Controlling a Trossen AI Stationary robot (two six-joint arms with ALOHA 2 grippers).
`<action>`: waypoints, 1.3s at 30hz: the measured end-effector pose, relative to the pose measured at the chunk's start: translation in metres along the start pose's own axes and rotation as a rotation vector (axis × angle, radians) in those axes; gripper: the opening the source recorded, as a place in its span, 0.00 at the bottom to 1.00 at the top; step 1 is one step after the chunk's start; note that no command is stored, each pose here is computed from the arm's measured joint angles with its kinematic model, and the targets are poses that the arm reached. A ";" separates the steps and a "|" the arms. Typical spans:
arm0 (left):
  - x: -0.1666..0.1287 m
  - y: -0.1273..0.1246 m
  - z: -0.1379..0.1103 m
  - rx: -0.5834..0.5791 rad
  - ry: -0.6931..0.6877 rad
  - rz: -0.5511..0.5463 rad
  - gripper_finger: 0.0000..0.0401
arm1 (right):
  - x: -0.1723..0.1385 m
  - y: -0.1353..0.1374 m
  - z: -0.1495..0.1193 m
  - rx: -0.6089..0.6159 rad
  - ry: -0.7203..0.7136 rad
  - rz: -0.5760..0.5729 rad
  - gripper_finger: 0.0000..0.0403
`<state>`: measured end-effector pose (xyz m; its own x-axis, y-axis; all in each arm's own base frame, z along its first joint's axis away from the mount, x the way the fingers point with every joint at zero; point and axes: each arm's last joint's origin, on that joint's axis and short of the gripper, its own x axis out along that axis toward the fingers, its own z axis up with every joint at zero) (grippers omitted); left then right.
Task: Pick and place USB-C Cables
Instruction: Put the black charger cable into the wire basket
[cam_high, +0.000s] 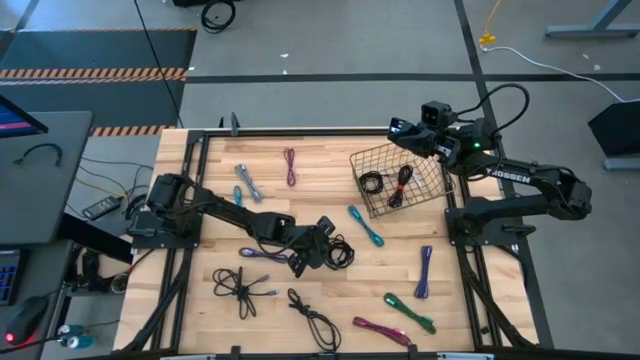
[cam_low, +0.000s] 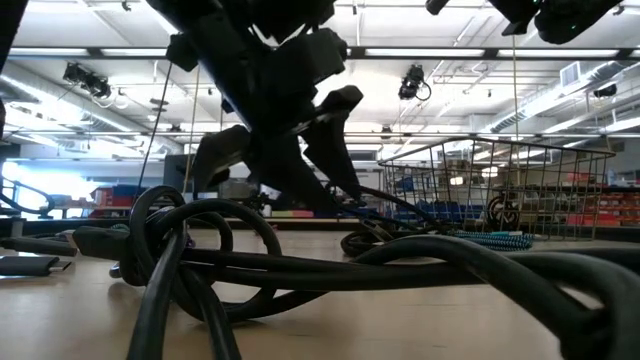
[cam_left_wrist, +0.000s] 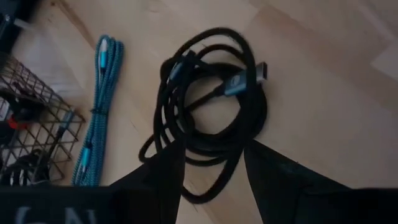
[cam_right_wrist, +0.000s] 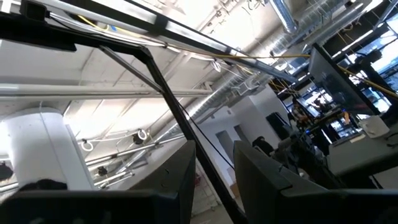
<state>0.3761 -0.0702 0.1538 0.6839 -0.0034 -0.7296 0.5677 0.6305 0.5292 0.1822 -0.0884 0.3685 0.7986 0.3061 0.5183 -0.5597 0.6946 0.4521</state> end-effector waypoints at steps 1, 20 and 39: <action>0.000 0.001 0.001 -0.001 -0.006 0.006 0.43 | 0.000 0.000 0.000 0.000 0.000 0.000 0.28; -0.004 0.013 0.008 -0.198 0.019 0.118 0.02 | 0.000 0.000 0.000 0.001 0.000 0.000 0.28; -0.154 0.100 0.051 -0.342 0.016 0.357 0.02 | -0.007 0.006 0.009 -0.064 -0.010 0.018 0.18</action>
<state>0.3513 -0.0463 0.3408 0.7994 0.2695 -0.5370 0.1148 0.8088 0.5768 0.1713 -0.0920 0.3741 0.7863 0.3124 0.5330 -0.5579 0.7297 0.3953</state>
